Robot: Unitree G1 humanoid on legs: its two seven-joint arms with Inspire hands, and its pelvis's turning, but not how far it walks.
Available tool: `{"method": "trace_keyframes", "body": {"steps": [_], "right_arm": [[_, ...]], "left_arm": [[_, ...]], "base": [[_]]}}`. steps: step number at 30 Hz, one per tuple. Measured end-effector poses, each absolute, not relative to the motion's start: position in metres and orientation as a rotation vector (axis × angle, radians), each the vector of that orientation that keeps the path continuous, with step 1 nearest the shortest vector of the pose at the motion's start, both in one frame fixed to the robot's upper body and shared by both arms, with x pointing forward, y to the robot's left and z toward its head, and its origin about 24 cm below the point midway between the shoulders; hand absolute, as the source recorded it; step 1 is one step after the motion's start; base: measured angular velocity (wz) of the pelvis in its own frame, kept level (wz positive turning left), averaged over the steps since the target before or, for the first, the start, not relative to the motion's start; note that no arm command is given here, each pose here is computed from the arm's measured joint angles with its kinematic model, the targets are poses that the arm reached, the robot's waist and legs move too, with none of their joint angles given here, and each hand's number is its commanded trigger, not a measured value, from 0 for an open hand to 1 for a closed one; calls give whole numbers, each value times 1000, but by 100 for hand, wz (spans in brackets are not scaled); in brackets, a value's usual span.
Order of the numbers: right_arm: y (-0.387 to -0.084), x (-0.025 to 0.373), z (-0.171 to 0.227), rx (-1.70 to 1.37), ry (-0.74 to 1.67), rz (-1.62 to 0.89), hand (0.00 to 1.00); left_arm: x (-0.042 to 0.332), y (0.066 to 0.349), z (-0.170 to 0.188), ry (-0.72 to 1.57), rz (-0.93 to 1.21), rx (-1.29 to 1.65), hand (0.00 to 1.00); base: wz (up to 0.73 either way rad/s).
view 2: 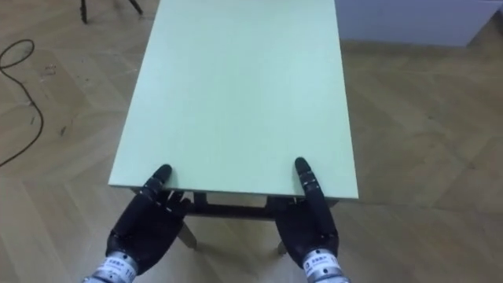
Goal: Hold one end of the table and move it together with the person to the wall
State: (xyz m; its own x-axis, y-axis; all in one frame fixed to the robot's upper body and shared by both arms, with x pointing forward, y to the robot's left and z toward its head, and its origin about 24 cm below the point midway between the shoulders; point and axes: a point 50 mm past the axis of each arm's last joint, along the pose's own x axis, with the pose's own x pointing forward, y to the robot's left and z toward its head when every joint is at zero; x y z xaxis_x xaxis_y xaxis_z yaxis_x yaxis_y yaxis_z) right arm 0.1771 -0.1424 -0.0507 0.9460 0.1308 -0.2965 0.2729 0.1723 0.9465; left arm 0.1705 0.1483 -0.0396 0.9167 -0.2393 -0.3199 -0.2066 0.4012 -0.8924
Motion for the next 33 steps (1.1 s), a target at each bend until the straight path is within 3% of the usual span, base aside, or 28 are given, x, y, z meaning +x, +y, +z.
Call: {"method": "trace_keyframes", "body": {"steps": [11, 17, 33], "right_arm": [[-149, 173, -53, 1377, 362, -125, 100], [-149, 178, -51, 1312, 396, -93, 100], [-152, 186, -40, 1336, 311, -87, 100]], "left_arm": [[167, 143, -43, 471, -9, -1184, 100], [150, 141, -52, 498, 62, -1253, 100], [174, 137, -38, 458, 6, -1213, 100]], "base": [[4], [-66], [41]]}}
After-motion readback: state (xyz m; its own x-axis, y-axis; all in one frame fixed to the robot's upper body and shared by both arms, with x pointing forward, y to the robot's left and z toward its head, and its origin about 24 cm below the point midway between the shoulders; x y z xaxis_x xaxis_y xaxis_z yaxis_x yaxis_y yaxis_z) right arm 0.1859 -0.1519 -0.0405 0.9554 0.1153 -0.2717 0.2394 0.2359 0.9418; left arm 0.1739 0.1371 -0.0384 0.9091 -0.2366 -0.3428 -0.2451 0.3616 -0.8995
